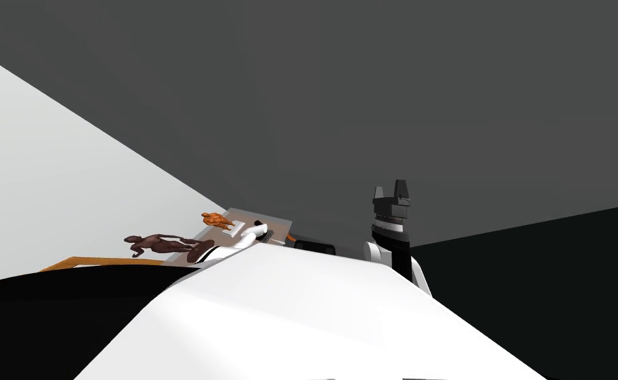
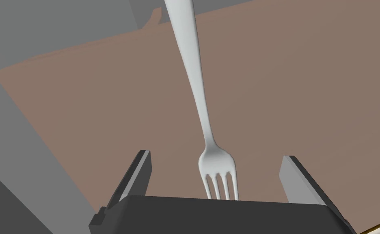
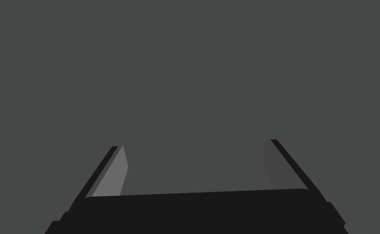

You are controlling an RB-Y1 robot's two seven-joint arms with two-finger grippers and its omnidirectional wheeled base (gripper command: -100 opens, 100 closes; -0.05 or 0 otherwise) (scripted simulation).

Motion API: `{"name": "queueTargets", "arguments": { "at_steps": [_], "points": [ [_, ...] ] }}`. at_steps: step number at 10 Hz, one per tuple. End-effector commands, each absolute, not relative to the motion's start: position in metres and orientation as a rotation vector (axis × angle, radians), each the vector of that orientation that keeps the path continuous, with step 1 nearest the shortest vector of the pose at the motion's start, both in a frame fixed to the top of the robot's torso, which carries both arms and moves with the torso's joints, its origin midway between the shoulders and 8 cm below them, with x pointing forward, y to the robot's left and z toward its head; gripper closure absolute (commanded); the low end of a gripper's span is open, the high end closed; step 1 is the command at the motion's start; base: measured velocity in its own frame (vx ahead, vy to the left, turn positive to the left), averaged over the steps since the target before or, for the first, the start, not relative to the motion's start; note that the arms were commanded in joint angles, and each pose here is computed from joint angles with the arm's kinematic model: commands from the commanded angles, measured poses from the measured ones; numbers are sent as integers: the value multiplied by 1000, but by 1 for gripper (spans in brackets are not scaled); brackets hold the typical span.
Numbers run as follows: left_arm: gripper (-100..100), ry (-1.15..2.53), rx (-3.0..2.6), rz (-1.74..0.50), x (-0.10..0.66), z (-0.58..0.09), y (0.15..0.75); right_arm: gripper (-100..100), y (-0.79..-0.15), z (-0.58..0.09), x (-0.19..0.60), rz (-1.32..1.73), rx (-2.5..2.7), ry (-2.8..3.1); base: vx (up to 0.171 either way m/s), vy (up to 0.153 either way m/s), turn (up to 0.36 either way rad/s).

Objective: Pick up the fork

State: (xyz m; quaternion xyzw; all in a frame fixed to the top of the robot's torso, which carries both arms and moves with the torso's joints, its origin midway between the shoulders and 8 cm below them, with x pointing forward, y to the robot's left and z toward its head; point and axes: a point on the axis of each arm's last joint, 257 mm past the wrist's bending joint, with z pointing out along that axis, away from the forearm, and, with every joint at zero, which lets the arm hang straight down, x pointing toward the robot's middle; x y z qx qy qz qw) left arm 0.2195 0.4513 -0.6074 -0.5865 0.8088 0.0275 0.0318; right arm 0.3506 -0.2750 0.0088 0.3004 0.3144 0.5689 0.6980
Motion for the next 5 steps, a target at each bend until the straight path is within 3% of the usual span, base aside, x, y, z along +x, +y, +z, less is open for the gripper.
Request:
{"name": "queueTargets", "arguments": {
  "at_steps": [1, 5],
  "points": [
    [-100, 2487, -1808, 84, 216, -614, 445, 0, -275, 9, 351, 1268, 670, 701, 6, 58, -21],
    [-100, 2484, -1813, 83, 212, -618, 439, 0, -275, 9, 351, 1268, 670, 701, 5, 29, -11]
  ]
}}
